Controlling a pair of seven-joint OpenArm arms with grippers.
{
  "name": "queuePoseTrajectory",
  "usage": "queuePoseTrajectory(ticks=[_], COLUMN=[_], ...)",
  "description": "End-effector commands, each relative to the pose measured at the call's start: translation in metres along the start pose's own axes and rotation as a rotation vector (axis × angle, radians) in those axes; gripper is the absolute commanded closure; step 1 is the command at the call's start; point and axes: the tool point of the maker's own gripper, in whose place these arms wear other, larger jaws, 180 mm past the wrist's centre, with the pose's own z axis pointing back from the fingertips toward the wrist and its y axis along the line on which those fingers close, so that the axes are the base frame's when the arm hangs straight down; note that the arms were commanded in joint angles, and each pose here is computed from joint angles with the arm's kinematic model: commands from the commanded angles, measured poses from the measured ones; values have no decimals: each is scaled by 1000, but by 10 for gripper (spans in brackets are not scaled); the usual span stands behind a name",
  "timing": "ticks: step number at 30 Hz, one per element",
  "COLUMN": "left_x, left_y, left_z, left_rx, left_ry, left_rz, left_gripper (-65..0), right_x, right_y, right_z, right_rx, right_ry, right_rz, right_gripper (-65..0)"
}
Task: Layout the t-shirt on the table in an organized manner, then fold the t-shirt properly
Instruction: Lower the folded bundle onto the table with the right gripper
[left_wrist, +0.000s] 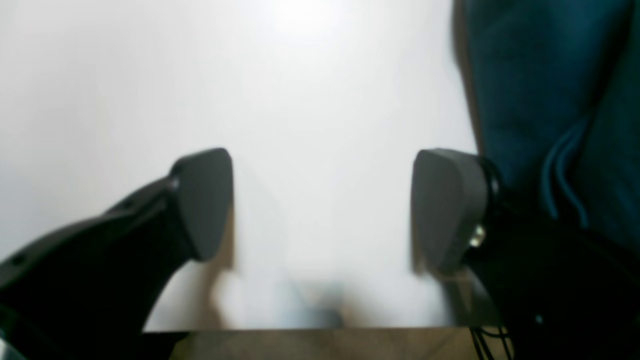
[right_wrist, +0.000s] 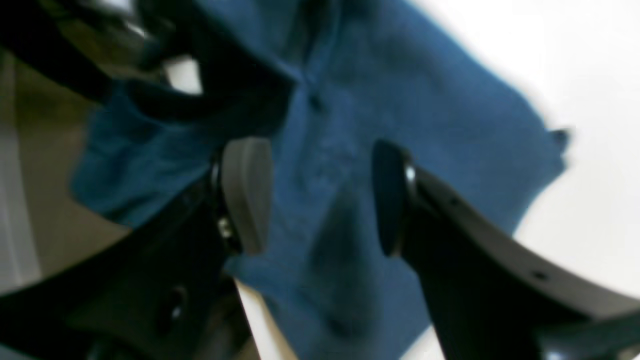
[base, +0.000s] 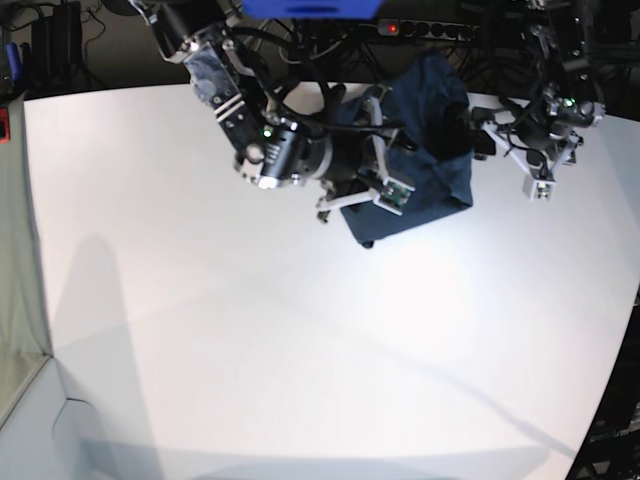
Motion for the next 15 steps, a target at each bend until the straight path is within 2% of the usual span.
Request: queuePoseTrajectory(ticks=[1,3,7,10,15], left_x=[5,7,5,-7,-12], left_y=[1,1,-1,-2,-1], left_z=[2,2,-1,-9,-20], left_rx=[3,1,-5,-18,-26], left_ry=[-15,-19,-11,20,5], left_rz=[-2,-1,2,24,51], left_gripper=[-552,-552,-552,-552,-552], right_x=[20,14,-10,-23,-46], right_y=[1,-3,-36,-61,-97], right_z=[-1,-6,-3,7,31], right_rx=[12,11,-55,-118,-221], right_ry=[-78,-84,-65,-68,-63], right_rz=[-4,-35,-145,-213,-297], right_gripper=[-290,-290,-290,-290,-290])
